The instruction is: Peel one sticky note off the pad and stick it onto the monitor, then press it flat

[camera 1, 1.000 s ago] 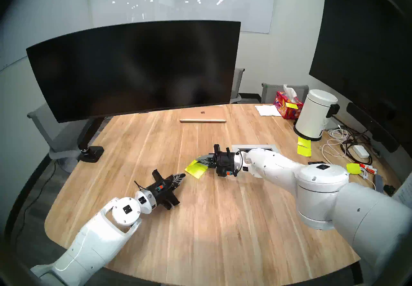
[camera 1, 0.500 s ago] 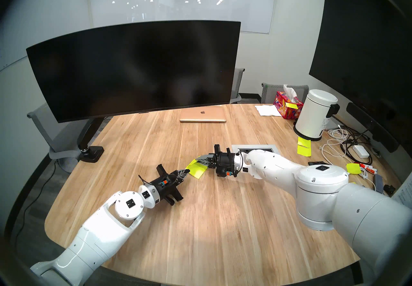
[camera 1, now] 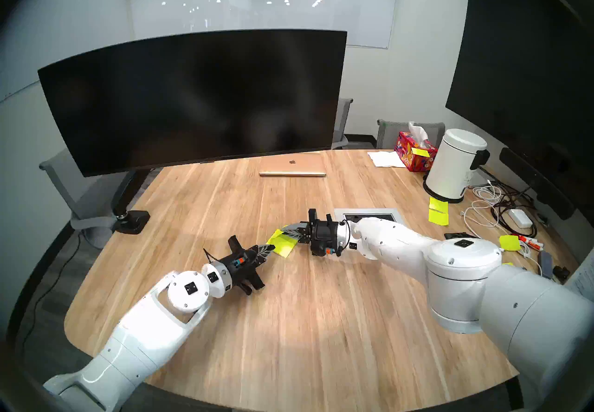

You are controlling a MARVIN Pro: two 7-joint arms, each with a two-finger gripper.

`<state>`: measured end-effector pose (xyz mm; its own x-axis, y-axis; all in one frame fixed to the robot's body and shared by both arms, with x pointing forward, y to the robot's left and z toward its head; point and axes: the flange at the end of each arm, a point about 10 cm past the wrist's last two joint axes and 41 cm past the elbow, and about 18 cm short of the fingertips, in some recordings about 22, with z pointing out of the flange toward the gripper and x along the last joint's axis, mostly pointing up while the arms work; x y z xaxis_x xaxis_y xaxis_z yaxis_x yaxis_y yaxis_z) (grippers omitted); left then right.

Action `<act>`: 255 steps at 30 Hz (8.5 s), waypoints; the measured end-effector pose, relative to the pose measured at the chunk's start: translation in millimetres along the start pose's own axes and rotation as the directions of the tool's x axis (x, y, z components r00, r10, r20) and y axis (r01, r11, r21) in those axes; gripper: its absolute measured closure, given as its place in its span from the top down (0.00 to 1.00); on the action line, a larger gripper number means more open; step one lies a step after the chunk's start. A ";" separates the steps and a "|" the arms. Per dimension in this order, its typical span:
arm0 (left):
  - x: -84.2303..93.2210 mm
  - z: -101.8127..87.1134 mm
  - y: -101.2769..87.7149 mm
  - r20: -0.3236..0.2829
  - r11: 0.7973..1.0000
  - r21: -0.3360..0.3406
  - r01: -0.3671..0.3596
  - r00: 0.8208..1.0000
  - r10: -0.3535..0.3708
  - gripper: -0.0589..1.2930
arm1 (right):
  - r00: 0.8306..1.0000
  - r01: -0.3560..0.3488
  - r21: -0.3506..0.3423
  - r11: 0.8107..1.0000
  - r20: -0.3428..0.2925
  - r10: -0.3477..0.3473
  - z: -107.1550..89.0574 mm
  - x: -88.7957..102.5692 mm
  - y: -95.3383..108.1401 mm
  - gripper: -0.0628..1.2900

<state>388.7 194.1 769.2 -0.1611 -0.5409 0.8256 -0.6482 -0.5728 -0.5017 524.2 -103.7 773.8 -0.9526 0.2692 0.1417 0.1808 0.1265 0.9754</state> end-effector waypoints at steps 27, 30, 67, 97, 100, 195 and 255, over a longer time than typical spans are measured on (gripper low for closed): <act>1.9 4.2 -15.5 0.044 0.997 -0.063 -0.050 0.998 0.053 0.03 | 1.000 -0.025 -0.054 0.998 0.011 0.026 0.6 2.8 -4.0 0.03; 2.0 5.3 -13.0 0.045 0.996 -0.069 -0.053 0.997 0.057 0.03 | 1.000 -0.027 -0.056 0.998 0.014 0.028 0.8 2.6 -4.1 0.03; -0.3 27.9 -17.9 0.078 0.998 -0.046 -0.041 0.996 0.044 0.03 | 0.998 -0.043 -0.073 0.996 0.035 0.045 2.1 1.6 -4.8 0.03; -10.5 40.1 -18.0 0.123 0.992 -0.105 -0.068 0.989 0.081 0.03 | 0.998 -0.068 -0.127 0.990 0.010 0.070 3.7 7.3 -3.3 0.03; -10.9 39.3 -18.2 0.123 0.992 -0.108 -0.067 0.989 0.080 0.03 | 0.998 -0.065 -0.146 0.987 0.003 0.066 4.4 7.3 1.5 0.03; 8.2 -29.7 -49.6 -0.108 0.744 0.574 0.340 0.933 -0.344 0.95 | 0.999 -0.054 -0.250 0.967 -0.011 0.053 -12.8 -0.3 30.6 0.03; 8.6 -31.5 -45.6 -0.131 0.722 0.595 0.354 0.929 -0.347 0.95 | 0.993 0.016 -0.400 0.916 0.116 0.033 -8.6 22.3 45.4 0.03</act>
<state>393.5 235.0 807.2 -0.0222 -0.2229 0.9746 -0.0819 -0.9711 -0.2240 509.1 -100.1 822.6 -0.9112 0.3822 0.1534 0.0526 -0.2614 0.9638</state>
